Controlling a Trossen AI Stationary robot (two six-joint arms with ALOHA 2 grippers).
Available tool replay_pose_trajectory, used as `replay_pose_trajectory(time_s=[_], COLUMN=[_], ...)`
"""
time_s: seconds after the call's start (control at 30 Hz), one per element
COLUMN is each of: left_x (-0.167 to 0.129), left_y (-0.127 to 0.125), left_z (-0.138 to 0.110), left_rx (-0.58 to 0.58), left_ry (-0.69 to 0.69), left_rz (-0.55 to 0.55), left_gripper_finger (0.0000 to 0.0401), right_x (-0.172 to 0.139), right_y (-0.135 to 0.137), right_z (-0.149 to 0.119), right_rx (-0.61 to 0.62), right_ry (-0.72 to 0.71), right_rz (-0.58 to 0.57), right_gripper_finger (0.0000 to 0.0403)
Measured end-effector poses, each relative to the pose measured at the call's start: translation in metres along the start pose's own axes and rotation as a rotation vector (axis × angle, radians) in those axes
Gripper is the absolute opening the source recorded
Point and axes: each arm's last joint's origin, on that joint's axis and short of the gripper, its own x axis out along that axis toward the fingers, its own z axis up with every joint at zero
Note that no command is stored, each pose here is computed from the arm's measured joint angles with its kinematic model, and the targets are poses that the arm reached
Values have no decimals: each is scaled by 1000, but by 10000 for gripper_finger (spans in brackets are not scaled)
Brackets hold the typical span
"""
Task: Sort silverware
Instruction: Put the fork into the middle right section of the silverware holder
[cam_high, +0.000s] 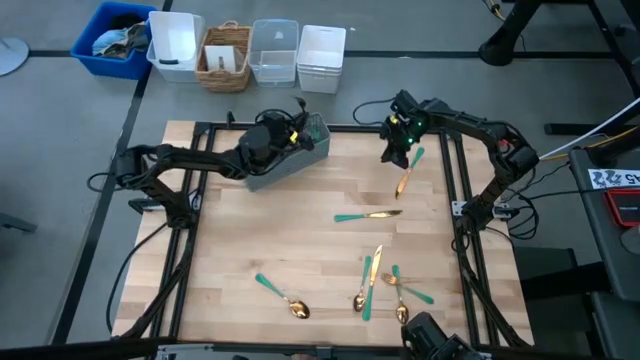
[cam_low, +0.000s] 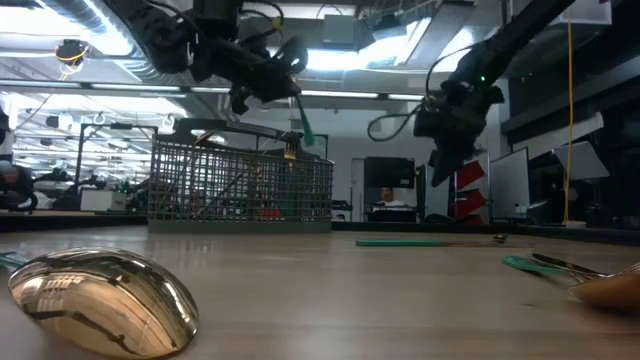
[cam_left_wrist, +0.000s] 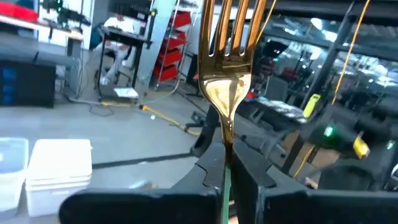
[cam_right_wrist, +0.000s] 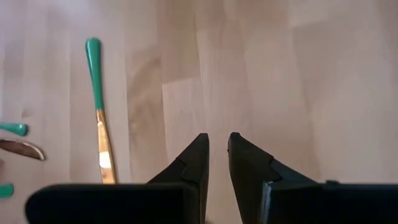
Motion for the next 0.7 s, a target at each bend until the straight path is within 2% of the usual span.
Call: replay_pose_trajectory(time_s=[0.1,0.2,0.33,0.47,0.7], left_x=[-5,-12,-18,-18,-17], left_y=[0,1,4,7,10], left_z=[13,20,13,4,-5], left_rx=[23,63,137,161,257], left_ry=[-17,22,129,195,257], left_rz=[-4,-1,22,43,55], left_gripper_finger=[3,4,3,7,6], right_x=[8,14,18,23,42], right_y=[-1,-1,0,6,30], right_z=[-7,-12,-13,-5,12], right_rx=[-2,-6,-22,-69,-179], right_ry=[-2,-29,-101,-156,-148], right_rz=[-1,21,83,140,196], right_gripper_finger=[62,62,62,62,62])
